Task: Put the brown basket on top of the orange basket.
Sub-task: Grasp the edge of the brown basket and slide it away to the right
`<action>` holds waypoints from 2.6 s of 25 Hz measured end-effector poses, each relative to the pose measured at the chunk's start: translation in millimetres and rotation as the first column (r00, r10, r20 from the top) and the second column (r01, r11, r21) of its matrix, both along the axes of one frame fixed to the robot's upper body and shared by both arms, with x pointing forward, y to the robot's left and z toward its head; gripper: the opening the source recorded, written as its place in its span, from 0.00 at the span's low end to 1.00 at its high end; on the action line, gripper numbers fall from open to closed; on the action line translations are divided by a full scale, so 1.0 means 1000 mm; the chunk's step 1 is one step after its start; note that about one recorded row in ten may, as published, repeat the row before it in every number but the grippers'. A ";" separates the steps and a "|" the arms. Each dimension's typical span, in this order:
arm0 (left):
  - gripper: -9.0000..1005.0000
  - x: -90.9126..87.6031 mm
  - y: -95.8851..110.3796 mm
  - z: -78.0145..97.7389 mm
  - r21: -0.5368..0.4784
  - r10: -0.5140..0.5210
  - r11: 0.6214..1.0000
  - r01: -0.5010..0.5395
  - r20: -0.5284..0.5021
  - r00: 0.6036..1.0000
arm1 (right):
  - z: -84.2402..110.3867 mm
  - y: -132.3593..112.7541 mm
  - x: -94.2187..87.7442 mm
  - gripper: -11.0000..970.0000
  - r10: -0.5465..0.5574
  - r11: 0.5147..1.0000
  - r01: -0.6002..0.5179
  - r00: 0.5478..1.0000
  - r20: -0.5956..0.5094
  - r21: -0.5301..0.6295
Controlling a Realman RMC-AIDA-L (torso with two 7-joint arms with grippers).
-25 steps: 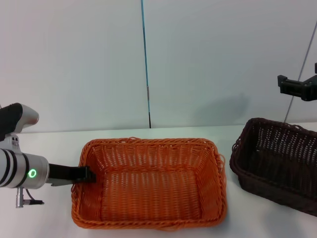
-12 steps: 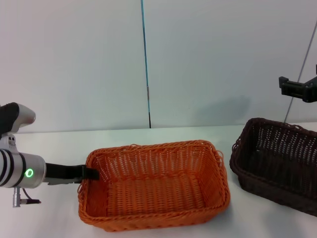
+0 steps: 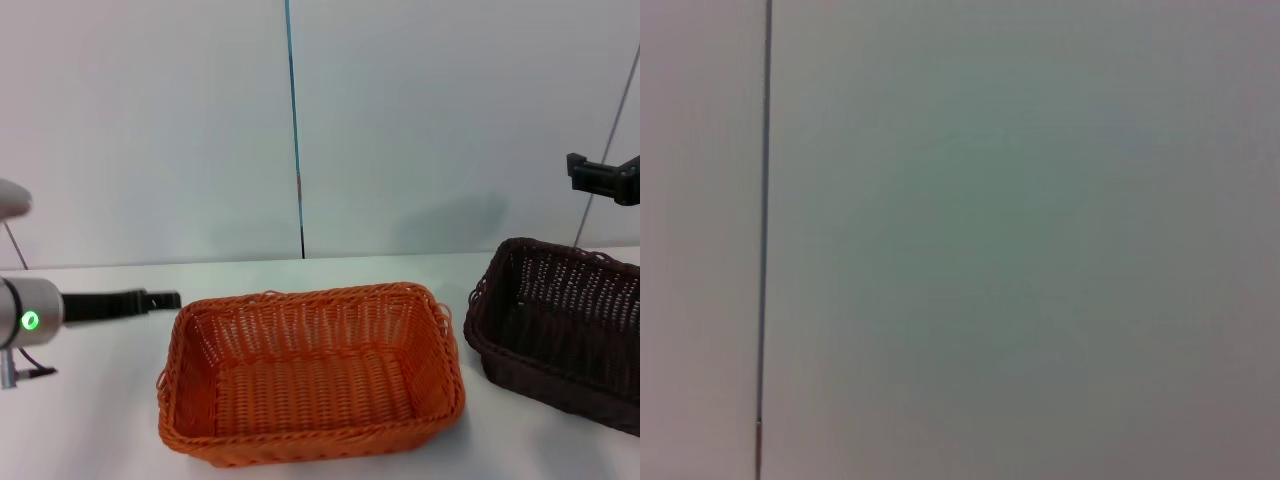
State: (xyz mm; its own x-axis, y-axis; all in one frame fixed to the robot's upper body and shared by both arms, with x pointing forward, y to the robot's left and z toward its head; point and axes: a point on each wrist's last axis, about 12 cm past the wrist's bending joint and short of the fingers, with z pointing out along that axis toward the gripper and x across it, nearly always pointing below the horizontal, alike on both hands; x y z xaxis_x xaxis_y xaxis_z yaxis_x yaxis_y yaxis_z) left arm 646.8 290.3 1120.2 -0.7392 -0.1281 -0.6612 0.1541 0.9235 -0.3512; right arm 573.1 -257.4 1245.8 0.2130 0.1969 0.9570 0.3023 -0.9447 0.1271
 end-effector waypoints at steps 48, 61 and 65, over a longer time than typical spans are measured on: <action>0.89 -0.077 0.055 -0.008 -0.050 0.153 0.986 -0.159 0.649 0.745 | 0.001 -0.042 -0.048 0.95 -0.123 0.992 0.122 0.985 -0.119 -0.011; 0.89 -0.076 0.059 -0.010 -0.006 0.145 0.983 -0.182 0.633 0.760 | -0.011 -0.098 -0.047 0.95 -0.403 0.915 0.369 0.845 -0.351 -0.164; 0.89 -0.072 0.056 -0.012 0.032 0.122 0.983 -0.181 0.622 0.773 | -0.026 -0.114 -0.037 0.95 -0.425 0.902 0.406 0.778 -0.462 -0.147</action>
State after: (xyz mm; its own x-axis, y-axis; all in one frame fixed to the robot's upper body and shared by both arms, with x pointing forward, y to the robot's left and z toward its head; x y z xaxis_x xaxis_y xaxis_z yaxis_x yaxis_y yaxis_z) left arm 575.3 346.2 1108.6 -0.1463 -0.1255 -0.9812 0.1653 0.9749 -0.1494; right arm 535.9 -371.3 1219.4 0.7043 0.0169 0.7097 -0.0871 -0.9901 0.1100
